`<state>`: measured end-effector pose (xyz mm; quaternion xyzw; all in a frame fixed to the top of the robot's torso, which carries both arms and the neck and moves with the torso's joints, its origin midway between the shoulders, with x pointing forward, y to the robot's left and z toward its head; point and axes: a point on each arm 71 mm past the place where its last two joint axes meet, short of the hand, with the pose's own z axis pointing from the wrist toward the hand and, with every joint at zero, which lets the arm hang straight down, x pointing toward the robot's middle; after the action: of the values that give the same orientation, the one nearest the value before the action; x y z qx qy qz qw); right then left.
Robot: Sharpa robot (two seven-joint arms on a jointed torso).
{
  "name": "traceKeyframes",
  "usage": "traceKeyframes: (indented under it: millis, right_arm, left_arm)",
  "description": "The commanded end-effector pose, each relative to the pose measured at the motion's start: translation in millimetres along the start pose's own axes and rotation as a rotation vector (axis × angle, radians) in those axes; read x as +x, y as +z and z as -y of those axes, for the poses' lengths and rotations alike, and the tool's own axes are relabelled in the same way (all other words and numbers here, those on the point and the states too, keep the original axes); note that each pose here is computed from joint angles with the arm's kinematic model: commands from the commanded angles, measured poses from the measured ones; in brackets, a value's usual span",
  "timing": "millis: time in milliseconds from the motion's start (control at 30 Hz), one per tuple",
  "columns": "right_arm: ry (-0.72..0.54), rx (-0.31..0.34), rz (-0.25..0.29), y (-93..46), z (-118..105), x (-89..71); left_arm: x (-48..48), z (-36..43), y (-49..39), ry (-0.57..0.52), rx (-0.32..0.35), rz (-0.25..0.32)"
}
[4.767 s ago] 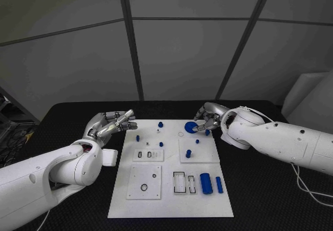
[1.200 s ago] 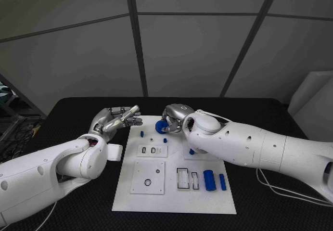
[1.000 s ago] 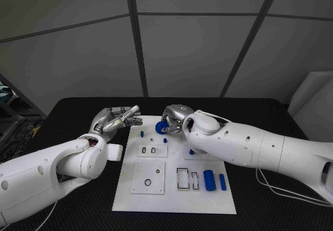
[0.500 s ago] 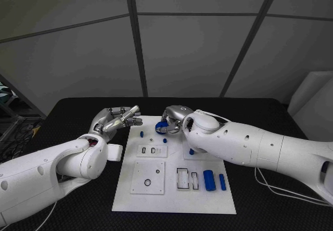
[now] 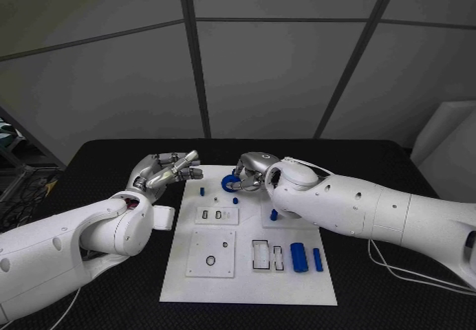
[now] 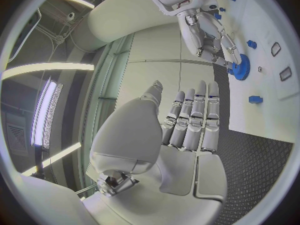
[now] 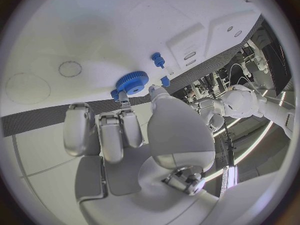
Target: Assemble the parts on the task board
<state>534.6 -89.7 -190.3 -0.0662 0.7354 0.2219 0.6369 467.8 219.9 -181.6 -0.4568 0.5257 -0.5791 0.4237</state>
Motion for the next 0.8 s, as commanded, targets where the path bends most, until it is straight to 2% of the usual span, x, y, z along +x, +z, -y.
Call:
traceKeyframes:
  millis: [33, 133, 267, 367, 600, 800]
  right_arm:
    - [0.044, -0.045, 0.103, -3.1, -1, -8.9]
    - [0.083, -0.096, 0.175, -9.0, 1, -15.8]
    - [0.129, -0.13, 0.208, -19.2, 9, -21.6]
    - [0.172, -0.133, 0.202, -29.5, 20, -25.0]
    - [0.301, -0.093, 0.125, -64.8, 73, -33.8]
    - [0.341, -0.036, 0.124, -91.7, 124, -44.4]
  left_arm:
    - [1.1, 0.8, 0.3, -0.002, -0.001, -0.012]
    - [0.7, 0.7, 0.4, -0.002, -0.001, -0.011]
    - [0.1, 0.6, 0.5, -0.001, -0.001, -0.01]
    - [-0.7, 0.6, 0.4, 0.0, -0.002, -0.009]
    - [-3.7, 0.6, -0.3, 0.001, -0.004, -0.007]
    - [-2.8, 0.4, -0.2, -0.002, -0.005, -0.014]
